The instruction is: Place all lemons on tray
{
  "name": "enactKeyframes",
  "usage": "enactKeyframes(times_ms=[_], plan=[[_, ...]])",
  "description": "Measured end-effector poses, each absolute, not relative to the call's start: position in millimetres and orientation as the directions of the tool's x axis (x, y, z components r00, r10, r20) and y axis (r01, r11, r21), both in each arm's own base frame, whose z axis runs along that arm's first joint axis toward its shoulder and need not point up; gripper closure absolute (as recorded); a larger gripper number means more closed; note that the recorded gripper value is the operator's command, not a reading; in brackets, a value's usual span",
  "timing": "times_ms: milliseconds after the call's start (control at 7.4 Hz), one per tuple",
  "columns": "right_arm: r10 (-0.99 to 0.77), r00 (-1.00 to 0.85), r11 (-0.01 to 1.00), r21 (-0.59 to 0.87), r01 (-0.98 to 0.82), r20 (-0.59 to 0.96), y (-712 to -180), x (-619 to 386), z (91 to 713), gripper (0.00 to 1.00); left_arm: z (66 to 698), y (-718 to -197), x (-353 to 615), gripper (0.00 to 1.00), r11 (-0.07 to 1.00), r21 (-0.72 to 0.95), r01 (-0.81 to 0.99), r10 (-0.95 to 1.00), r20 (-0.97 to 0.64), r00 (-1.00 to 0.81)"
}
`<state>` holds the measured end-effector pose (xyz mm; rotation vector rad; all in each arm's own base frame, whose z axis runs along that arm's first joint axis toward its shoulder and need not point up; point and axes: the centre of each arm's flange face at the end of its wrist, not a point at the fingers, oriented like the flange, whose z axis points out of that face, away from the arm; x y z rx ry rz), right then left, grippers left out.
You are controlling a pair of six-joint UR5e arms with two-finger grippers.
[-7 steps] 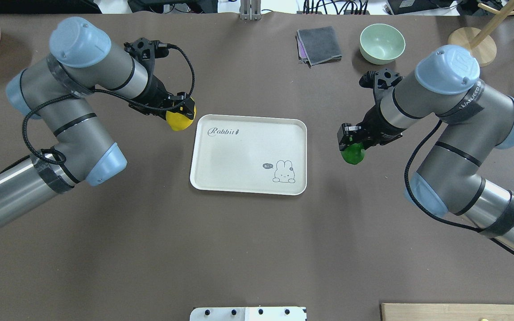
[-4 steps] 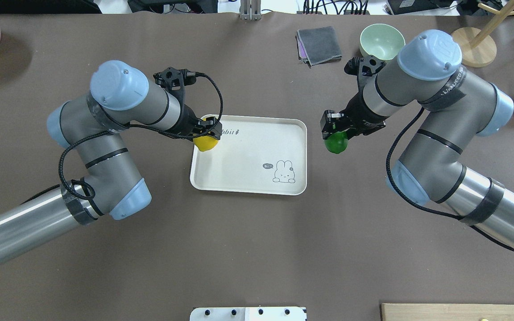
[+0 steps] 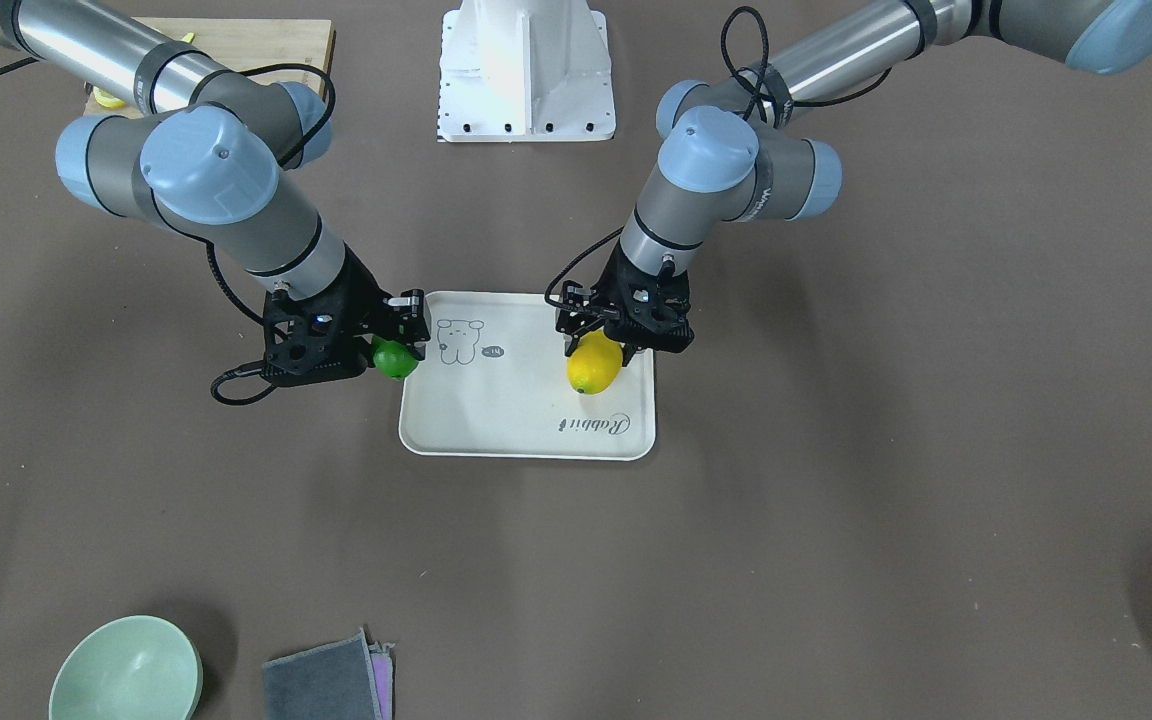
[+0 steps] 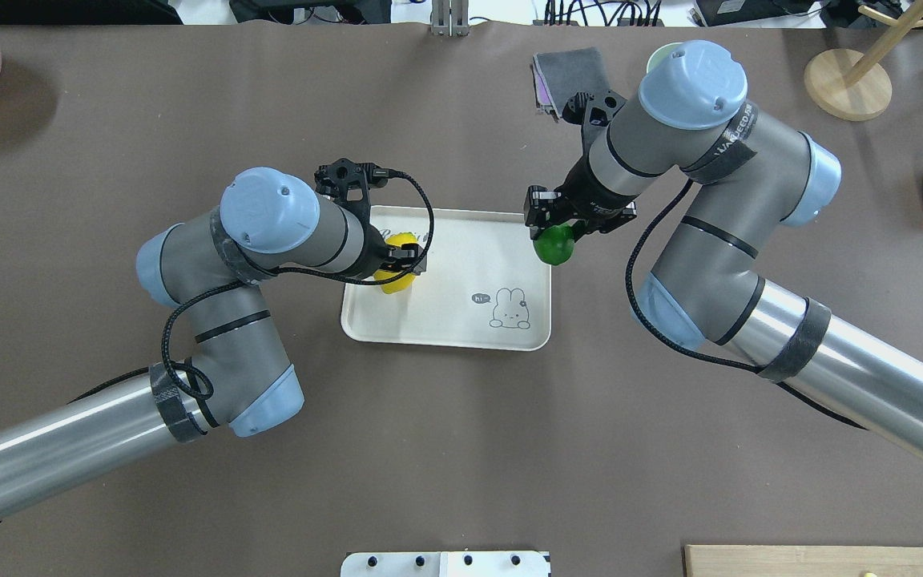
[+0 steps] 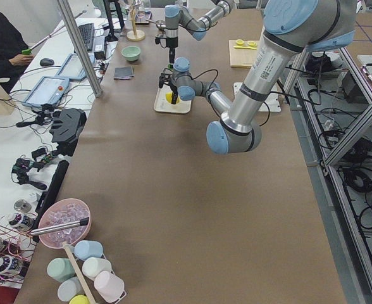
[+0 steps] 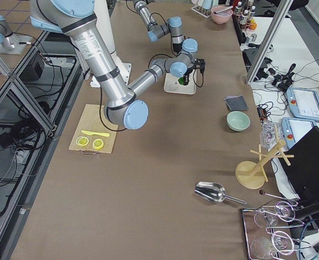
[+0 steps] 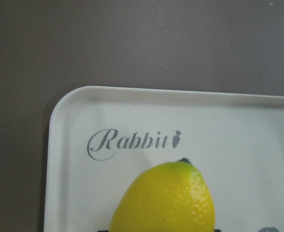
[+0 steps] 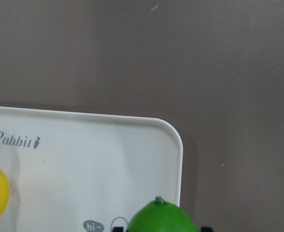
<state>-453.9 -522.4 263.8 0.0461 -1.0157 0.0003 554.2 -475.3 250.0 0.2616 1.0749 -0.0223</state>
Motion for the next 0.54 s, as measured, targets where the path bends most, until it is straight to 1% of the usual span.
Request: enactKeyframes(times_ms=[270, 541], plan=[[-0.036, 0.526, 0.999, 0.046, -0.006, 0.85, -515.8, -470.5, 266.7, 1.0, 243.1, -473.1, 551.7, 0.03, 0.965, 0.214, 0.152, 0.12, -0.876, 0.466], [-0.047, 0.525, 0.998, 0.062, -0.011, 0.85, -501.9, -498.7, 275.1, 1.0, 239.4, -486.4, 534.5, 0.03, 0.959, 0.224, 0.175, 0.121, -0.878, 0.463]])
